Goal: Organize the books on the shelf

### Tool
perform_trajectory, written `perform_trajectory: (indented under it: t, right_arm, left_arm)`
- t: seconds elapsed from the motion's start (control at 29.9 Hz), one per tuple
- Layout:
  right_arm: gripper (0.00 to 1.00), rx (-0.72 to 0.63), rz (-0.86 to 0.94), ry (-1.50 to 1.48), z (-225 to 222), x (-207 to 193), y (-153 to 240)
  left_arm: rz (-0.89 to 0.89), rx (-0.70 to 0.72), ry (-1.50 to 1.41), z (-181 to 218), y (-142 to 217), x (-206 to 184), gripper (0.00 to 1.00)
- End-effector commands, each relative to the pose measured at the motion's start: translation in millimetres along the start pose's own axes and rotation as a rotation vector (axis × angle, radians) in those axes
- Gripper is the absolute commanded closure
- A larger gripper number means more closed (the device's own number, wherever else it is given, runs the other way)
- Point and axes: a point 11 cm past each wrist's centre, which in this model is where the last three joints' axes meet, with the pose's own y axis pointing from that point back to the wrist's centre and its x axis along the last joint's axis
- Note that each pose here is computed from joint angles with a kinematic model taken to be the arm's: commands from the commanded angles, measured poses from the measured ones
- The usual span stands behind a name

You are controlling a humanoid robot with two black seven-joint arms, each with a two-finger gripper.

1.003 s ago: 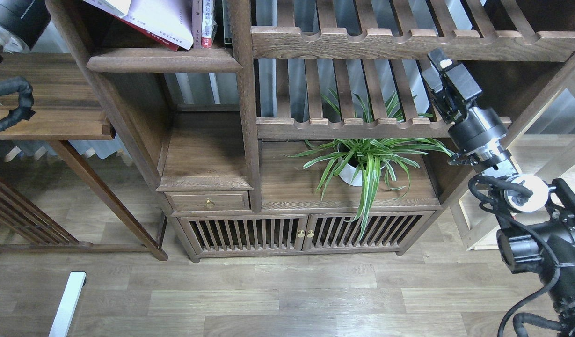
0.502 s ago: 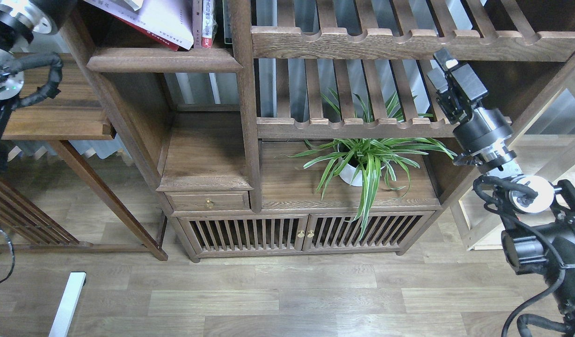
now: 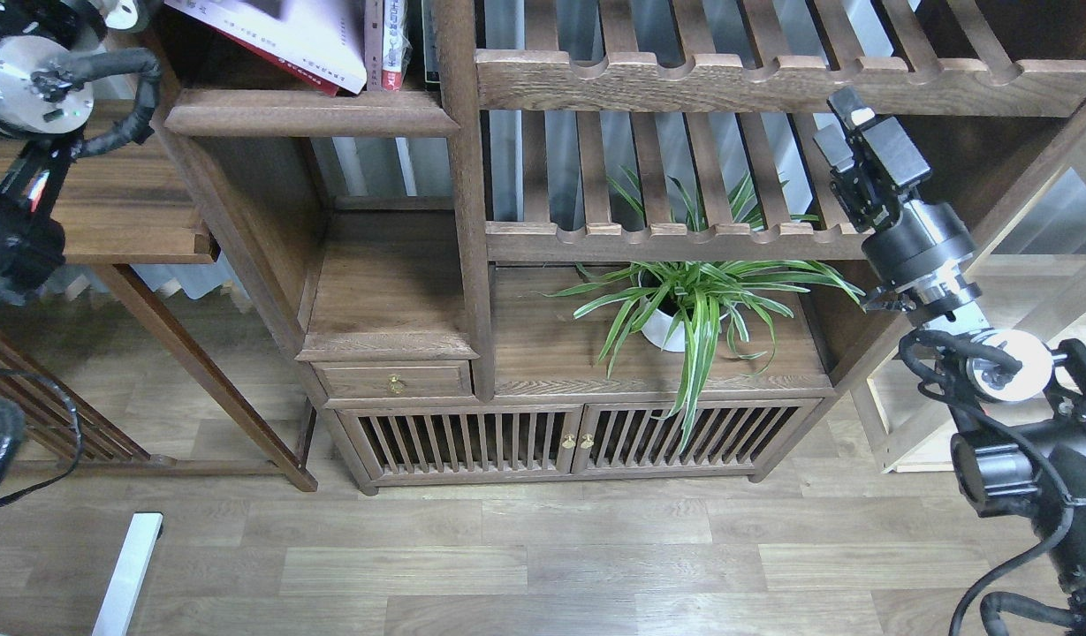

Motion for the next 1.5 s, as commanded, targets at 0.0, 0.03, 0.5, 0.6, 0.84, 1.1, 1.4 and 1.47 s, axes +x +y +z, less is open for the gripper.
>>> perform_trajectory:
  t: [0.0, 0.03, 0.5, 0.6, 0.84, 1.1, 1.4, 1.47]
  right_arm:
    - [0.18, 0.003, -0.001, -0.002, -1.2, -0.3, 0.0]
    - [0.18, 0.003, -0.001, -0.002, -1.2, -0.3, 0.0]
    - [0.18, 0.004, 0.002, -0.003, -1.4, 0.6, 0.4]
    - [0.18, 0.003, 0.002, -0.003, -1.0, 0.7, 0.4]
    - [0.18, 0.004, 0.001, -0.001, -2.2, 0.1, 0.1]
    - [0.18, 0.004, 0.001, -0.001, -2.2, 0.1, 0.1]
    - [0.18, 0.004, 0.001, 0.000, -2.7, 0.0, 0.2]
    - [0.18, 0.004, 0.001, 0.000, -2.7, 0.0, 0.2]
  left_arm:
    - [0.000, 0.023, 0.004, -6.4, -6.3, -5.3, 0.93]
    - [0.004, 0.028, 0.001, -7.5, -8.3, -5.5, 0.93]
    - [0.025, 0.061, -0.018, -12.4, -22.1, -8.8, 0.85]
    - [0.023, 0.065, -0.024, -13.9, -22.2, -9.5, 0.83]
    - [0.046, 0.059, -0.032, -10.6, -23.9, -5.4, 0.70]
    - [0.047, 0.058, -0.034, -9.1, -24.8, -6.5, 0.70]
    - [0.007, 0.050, -0.021, -7.8, -31.7, -28.8, 0.69]
    - [0.007, 0.048, -0.021, -6.4, -32.4, -29.7, 0.69]
